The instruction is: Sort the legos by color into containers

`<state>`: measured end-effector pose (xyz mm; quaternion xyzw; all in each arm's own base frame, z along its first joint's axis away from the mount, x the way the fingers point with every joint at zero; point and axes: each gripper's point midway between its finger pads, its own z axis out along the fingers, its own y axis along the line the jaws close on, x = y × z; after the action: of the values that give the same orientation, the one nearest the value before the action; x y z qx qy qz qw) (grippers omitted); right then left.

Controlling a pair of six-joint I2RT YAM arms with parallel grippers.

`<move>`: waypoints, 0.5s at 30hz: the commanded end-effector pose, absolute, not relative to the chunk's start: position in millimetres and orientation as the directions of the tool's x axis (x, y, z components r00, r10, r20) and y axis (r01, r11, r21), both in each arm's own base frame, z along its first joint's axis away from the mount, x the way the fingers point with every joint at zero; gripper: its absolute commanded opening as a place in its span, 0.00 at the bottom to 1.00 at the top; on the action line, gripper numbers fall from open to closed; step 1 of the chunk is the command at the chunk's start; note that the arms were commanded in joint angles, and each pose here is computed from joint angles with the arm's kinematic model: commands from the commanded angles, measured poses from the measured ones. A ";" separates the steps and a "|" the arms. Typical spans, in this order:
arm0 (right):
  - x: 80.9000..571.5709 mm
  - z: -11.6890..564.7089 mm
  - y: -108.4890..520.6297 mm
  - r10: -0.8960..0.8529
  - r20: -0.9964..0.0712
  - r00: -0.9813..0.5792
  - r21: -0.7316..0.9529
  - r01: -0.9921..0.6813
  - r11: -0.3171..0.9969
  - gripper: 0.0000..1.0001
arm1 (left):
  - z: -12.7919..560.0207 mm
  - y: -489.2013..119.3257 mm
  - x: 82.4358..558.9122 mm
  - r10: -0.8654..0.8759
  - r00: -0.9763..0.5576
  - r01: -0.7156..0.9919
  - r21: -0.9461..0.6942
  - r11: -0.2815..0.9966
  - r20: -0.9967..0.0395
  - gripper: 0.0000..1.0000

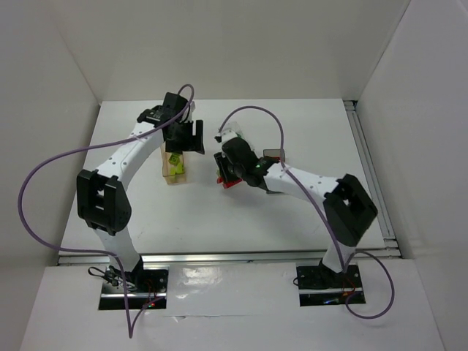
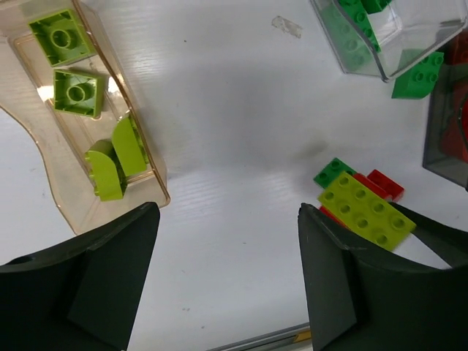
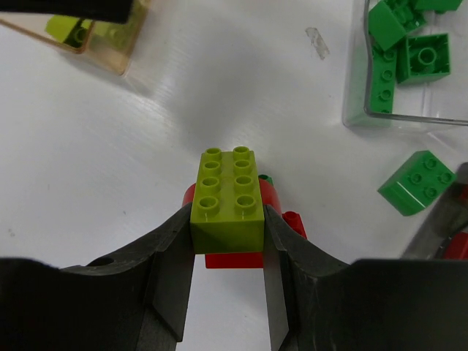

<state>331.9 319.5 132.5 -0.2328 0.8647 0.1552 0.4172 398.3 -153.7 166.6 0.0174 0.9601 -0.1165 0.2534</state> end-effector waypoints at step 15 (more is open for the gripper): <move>329.8 148.3 276.9 -0.120 -0.799 -0.589 0.068 -0.288 0.955 0.62 | 157.1 -175.5 386.4 -0.029 -0.894 0.105 -0.271 0.957 -0.447 0.88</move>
<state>330.7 286.6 141.7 -0.1468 0.8873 0.1072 0.4239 393.8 -152.4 159.5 0.0054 0.9633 -0.1170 0.2414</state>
